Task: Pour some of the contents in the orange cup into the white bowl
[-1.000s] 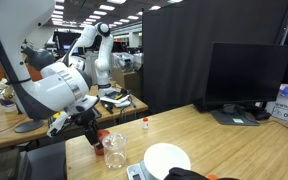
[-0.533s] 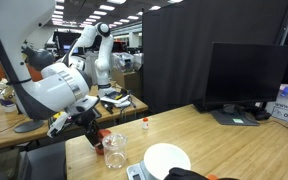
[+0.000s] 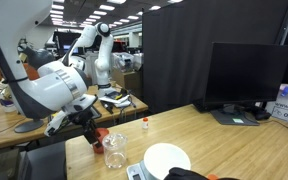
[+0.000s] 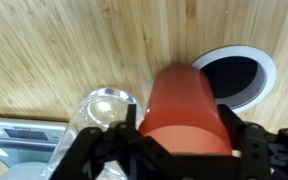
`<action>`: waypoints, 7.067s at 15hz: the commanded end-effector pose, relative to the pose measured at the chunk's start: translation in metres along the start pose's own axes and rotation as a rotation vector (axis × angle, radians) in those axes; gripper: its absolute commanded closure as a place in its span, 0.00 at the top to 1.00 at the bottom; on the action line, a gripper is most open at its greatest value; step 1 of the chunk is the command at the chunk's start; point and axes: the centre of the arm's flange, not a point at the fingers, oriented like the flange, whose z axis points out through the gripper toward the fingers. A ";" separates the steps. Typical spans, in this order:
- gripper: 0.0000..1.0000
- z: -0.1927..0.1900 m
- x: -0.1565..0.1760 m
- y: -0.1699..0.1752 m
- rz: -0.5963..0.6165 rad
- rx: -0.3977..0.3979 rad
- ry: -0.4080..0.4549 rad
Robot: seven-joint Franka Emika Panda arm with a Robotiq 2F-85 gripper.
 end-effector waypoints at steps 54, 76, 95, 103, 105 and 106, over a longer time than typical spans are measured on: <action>0.54 -0.078 0.218 0.150 0.415 0.223 -0.286; 0.54 -0.038 0.242 0.199 0.836 0.353 -0.484; 0.54 -0.016 0.235 0.231 1.007 0.358 -0.552; 0.54 -0.001 0.241 0.250 1.193 0.458 -0.691; 0.54 0.006 0.239 0.255 1.234 0.480 -0.732; 0.54 0.010 0.238 0.257 1.253 0.489 -0.752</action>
